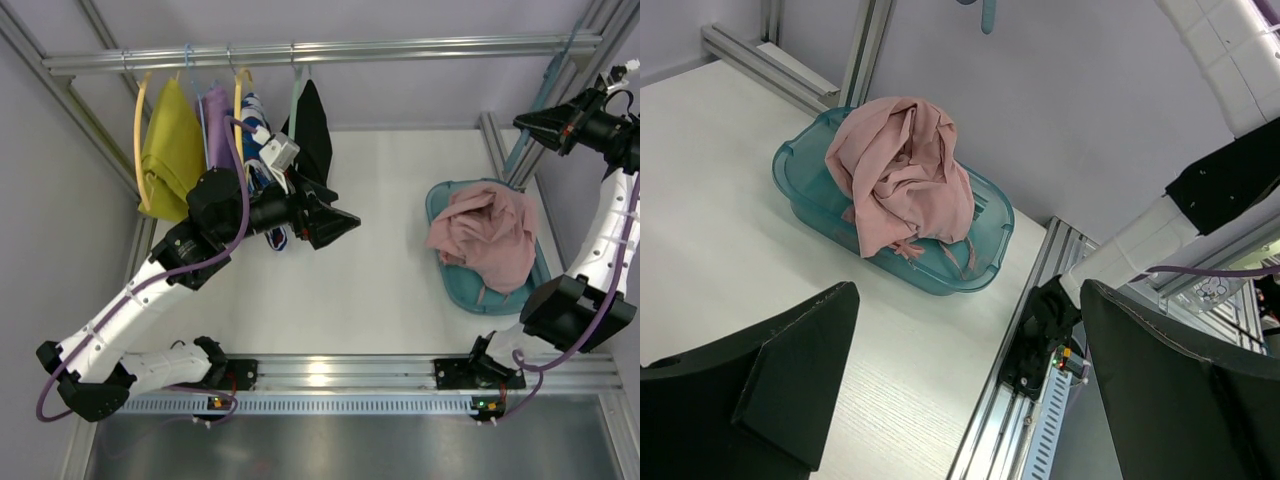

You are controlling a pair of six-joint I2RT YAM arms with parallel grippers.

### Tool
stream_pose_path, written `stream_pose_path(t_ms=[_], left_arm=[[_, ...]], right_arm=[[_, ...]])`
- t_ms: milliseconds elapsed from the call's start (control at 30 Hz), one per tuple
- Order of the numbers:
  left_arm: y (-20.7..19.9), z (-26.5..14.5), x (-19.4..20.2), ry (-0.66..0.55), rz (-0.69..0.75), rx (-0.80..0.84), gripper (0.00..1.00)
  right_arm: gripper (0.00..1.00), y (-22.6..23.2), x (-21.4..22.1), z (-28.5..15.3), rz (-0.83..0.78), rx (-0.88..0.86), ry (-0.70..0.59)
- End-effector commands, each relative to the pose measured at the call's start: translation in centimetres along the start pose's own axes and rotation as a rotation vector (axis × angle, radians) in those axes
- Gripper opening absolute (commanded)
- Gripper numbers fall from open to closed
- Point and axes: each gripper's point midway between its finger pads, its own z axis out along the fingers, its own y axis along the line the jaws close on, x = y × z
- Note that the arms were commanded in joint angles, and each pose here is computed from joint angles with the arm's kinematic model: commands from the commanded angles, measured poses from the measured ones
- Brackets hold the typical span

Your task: Remove the trousers from the hanger

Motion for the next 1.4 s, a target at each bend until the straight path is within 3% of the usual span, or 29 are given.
stream_pose_path(t_ms=[0,267,633,1100,1367], left_arm=[[-0.7,-0.3,-1.2,-0.049,0.012,0.03,0.99],[-0.3,-0.1,-1.0,-0.044,0.005,0.023,0.99],[-0.4,-0.2,-0.7,-0.036,0.003,0.027,0.99],[-0.4,-0.1,-0.8,-0.035,-0.014,0.027,0.99],[-0.3,-0.4,-0.8,-0.038,-0.018,0.025,0.99]], right_arm=[[0.0,-1.0,-1.3,-0.1,0.03,0.023,-0.034],[0.0,-3.8,-0.4,0.1,0.066,0.072,-0.009],[0.0,1.8,1.2,-0.8,-0.022,-0.07,0.065],[0.0,3.1,4.1,1.7,-0.012,-0.084,0.143],[0.0,3.3,2.8,2.8,-0.026,-0.122,0.172]])
